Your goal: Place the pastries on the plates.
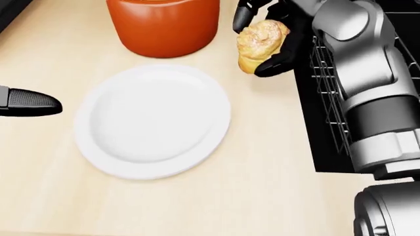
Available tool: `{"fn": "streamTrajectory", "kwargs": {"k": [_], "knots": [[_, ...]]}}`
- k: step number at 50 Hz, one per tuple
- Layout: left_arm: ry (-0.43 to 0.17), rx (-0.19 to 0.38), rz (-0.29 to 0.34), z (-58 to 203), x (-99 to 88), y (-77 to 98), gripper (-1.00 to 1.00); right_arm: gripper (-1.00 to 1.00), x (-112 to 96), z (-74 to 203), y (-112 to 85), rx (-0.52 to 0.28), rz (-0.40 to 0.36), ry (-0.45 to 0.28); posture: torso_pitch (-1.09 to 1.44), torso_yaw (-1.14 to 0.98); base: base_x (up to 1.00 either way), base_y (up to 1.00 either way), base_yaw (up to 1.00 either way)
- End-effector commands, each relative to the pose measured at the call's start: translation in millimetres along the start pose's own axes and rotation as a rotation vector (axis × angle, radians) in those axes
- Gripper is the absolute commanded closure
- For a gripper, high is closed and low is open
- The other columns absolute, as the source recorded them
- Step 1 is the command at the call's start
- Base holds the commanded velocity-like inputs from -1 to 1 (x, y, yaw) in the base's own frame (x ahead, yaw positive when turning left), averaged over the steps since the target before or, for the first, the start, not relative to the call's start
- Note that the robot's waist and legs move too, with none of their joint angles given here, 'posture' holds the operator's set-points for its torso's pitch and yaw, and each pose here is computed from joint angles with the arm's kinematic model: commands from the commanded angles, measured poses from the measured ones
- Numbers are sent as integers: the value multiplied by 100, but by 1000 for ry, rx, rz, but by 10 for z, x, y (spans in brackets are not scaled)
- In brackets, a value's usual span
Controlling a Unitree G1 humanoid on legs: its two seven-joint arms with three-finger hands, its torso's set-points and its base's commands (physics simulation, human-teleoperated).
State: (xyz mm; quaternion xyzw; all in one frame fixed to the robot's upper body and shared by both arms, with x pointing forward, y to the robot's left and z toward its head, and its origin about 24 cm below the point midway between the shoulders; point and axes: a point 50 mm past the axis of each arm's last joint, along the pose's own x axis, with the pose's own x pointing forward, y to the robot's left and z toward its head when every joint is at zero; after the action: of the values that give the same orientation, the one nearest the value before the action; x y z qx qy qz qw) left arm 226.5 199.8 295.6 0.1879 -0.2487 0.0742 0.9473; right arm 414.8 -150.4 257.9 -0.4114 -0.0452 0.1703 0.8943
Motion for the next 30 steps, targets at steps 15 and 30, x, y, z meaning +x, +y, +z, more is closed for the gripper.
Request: {"fn": "streamTrajectory", "kwargs": {"k": [15,30], "knots": [[-58,17,33,78,-36,51,-100,100,-229,998,142,-53,146,-346,6,0,0,0,0],[-55,19,39,64,-70,67,-100,100,-153,1306,498,-85,280,-434,6,0,0,0,0]]}}
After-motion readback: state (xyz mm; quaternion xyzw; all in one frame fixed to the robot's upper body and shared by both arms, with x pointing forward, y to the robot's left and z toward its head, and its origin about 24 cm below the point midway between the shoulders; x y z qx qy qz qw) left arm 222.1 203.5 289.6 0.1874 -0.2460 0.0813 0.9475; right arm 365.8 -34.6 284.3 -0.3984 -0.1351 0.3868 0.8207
